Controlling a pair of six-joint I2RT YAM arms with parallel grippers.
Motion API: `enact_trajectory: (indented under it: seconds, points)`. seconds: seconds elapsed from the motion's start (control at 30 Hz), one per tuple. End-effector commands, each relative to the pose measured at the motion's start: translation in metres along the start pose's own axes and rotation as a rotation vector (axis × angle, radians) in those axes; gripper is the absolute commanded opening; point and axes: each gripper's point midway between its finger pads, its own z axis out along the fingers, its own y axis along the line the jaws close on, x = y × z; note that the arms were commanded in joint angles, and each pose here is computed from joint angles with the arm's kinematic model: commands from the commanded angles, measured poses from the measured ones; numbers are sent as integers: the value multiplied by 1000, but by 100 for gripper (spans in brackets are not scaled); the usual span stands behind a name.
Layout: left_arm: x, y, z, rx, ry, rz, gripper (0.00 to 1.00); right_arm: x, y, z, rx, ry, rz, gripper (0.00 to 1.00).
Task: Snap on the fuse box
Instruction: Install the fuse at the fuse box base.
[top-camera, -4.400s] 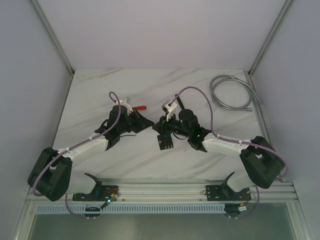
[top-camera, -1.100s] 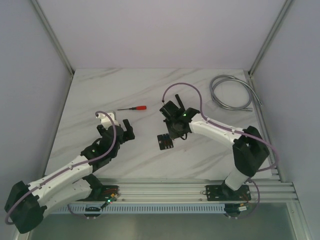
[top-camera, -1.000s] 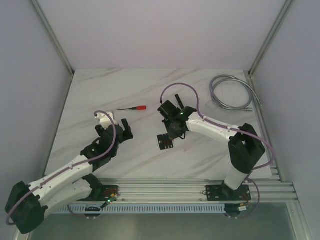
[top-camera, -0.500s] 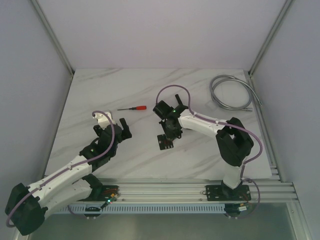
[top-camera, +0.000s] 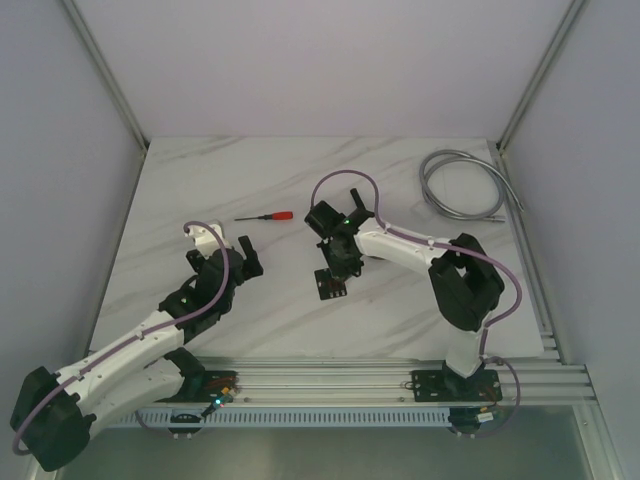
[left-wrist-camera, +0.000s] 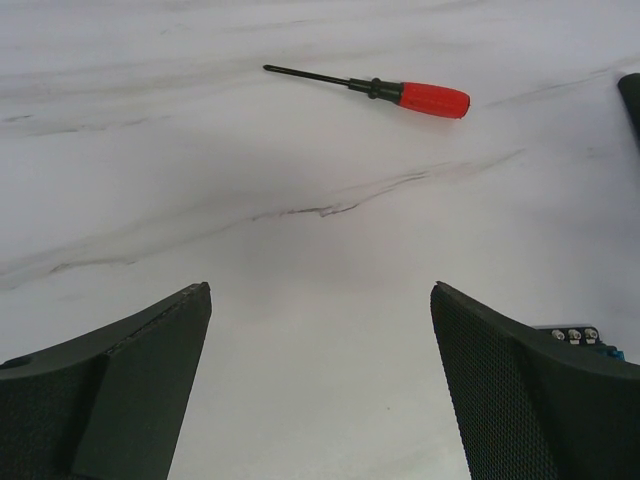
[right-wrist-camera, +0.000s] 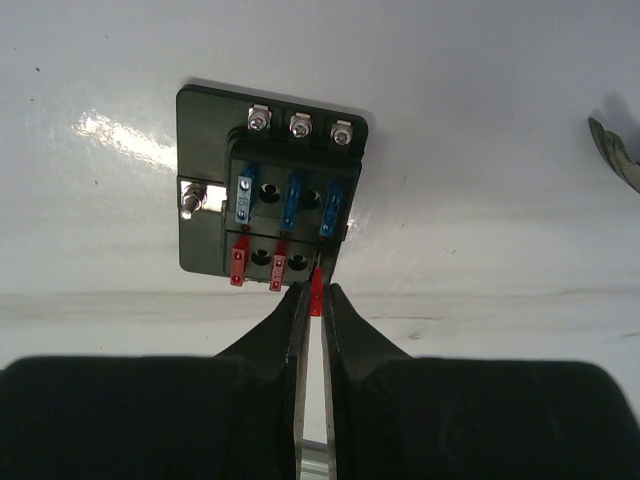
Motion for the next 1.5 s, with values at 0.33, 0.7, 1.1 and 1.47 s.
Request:
enact_trajectory:
  seconds: [0.33, 0.7, 1.1, 1.47]
  points:
    - [4, 4, 0, -11, 16, 7, 100, -1, 1, 11, -1, 28, 4, 3]
    - [5, 3, 0, -7, 21, 3, 100, 1, -1, 13, 7, 33, 16, 22]
    - [5, 3, 0, -3, 23, -1, 100, -1, -4, -2, 13, -8, 41, 33]
    - [5, 2, 0, 1, 24, -4, 100, 8, -4, -1, 2, 0, 59, 27]
